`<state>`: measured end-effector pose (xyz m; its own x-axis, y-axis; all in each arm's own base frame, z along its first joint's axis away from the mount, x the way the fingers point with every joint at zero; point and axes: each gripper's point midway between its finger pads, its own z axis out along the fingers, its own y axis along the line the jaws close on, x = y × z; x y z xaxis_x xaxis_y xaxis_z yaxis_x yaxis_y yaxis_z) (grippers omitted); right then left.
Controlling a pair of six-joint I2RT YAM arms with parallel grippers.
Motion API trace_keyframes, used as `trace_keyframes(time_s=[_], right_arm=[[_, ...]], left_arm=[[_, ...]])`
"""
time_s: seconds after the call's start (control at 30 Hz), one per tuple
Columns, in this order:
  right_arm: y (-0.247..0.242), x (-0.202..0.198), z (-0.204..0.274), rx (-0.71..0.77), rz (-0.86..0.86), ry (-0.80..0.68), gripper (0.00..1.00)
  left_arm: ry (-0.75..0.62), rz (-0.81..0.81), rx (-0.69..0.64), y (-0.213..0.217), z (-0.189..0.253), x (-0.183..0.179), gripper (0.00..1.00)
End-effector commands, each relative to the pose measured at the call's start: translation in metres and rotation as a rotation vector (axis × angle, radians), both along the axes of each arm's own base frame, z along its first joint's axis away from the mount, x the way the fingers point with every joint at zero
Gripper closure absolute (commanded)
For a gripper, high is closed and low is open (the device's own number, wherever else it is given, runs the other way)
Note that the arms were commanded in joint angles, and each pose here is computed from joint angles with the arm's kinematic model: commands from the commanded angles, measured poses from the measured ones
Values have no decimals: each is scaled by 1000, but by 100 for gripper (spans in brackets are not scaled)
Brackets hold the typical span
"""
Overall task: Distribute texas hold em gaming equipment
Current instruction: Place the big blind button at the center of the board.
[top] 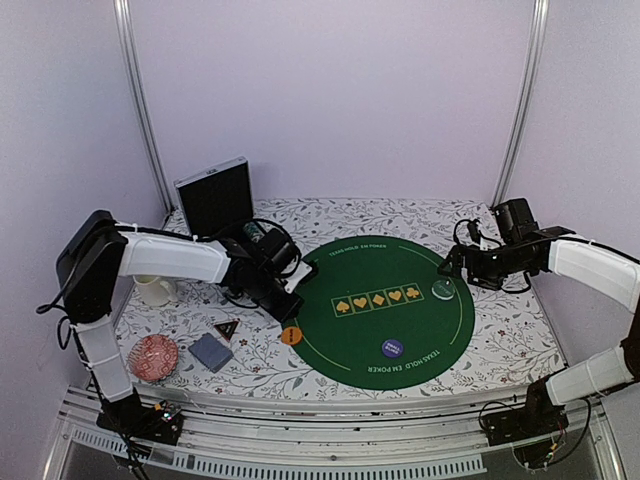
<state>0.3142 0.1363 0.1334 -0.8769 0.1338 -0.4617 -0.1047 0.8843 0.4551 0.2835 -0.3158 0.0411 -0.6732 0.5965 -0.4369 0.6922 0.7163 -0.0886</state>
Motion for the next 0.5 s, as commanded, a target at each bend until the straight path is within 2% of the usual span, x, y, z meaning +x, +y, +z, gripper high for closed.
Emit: trace_keyframes(time_s=[0.0, 0.2, 0.3, 0.37, 0.47], right_arm=[[0, 0, 13, -1, -2, -23, 1], [-2, -2, 14, -9, -6, -21, 1], [-3, -4, 14, -13, -9, -19, 1], [-4, -4, 15, -16, -11, -22, 1], [-4, -4, 16, -16, -14, -21, 1]], left_arm=[[-75, -55, 52, -11, -6, 22, 100], [-85, -69, 71, -19, 0, 34, 98], [-61, -67, 91, -6, 4, 22, 74], [-20, -68, 103, 6, 4, 6, 53], [57, -61, 122, 26, -5, -21, 28]])
